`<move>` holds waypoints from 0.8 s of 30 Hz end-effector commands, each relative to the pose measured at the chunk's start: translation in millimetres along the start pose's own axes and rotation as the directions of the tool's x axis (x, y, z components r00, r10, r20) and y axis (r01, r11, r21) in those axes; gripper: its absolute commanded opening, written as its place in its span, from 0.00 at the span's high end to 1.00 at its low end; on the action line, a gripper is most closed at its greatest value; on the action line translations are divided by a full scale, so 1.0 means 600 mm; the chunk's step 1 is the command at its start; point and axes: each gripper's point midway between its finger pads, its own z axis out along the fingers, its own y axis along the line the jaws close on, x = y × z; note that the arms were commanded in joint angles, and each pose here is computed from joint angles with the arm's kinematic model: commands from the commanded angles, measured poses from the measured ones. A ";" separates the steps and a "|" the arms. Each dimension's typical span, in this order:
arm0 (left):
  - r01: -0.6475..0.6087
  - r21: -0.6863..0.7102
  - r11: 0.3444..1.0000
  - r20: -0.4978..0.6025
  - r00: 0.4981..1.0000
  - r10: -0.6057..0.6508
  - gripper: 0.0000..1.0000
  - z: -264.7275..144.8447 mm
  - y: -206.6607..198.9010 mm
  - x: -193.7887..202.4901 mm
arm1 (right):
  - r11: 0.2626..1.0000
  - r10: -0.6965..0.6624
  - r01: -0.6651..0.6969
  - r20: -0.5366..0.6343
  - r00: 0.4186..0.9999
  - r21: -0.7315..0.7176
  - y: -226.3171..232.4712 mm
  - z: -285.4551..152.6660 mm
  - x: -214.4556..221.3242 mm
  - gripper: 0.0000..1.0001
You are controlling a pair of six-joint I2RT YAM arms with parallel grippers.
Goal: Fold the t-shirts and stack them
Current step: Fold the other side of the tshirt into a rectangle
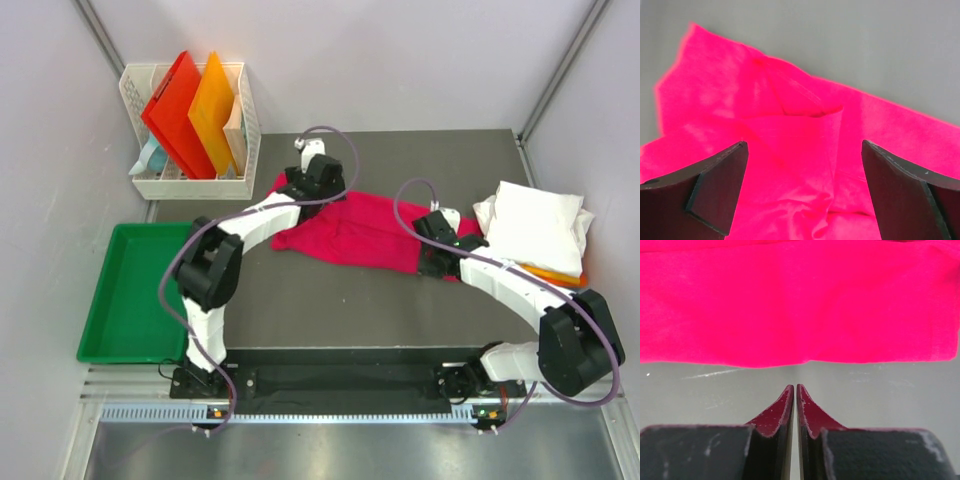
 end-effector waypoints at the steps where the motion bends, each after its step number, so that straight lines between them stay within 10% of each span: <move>1: 0.117 0.009 0.993 0.138 0.983 -0.117 0.01 -0.057 0.018 -0.070 | 0.997 0.014 -0.011 0.048 0.999 -0.075 0.039 -0.009 -0.022 0.94; 4: 0.123 -0.015 0.992 0.078 0.990 -0.121 0.08 -0.048 0.033 -0.035 | 0.997 0.005 -0.001 0.044 0.999 -0.081 0.048 -0.007 -0.020 0.95; 8: 0.131 -0.012 0.991 0.005 0.991 -0.131 0.65 -0.020 0.041 0.012 | 0.997 -0.002 0.005 0.045 0.999 -0.082 0.050 -0.010 -0.017 0.96; 9: 0.135 -0.014 0.991 -0.002 0.991 -0.135 0.98 -0.017 0.041 0.017 | 0.997 -0.003 0.007 0.045 0.999 -0.083 0.050 -0.011 -0.017 0.96; 24: 0.217 -0.253 0.943 -0.049 0.970 -0.237 1.00 -0.036 0.163 0.066 | 0.936 -0.013 0.057 0.128 0.992 -0.346 0.189 -0.028 -0.119 0.98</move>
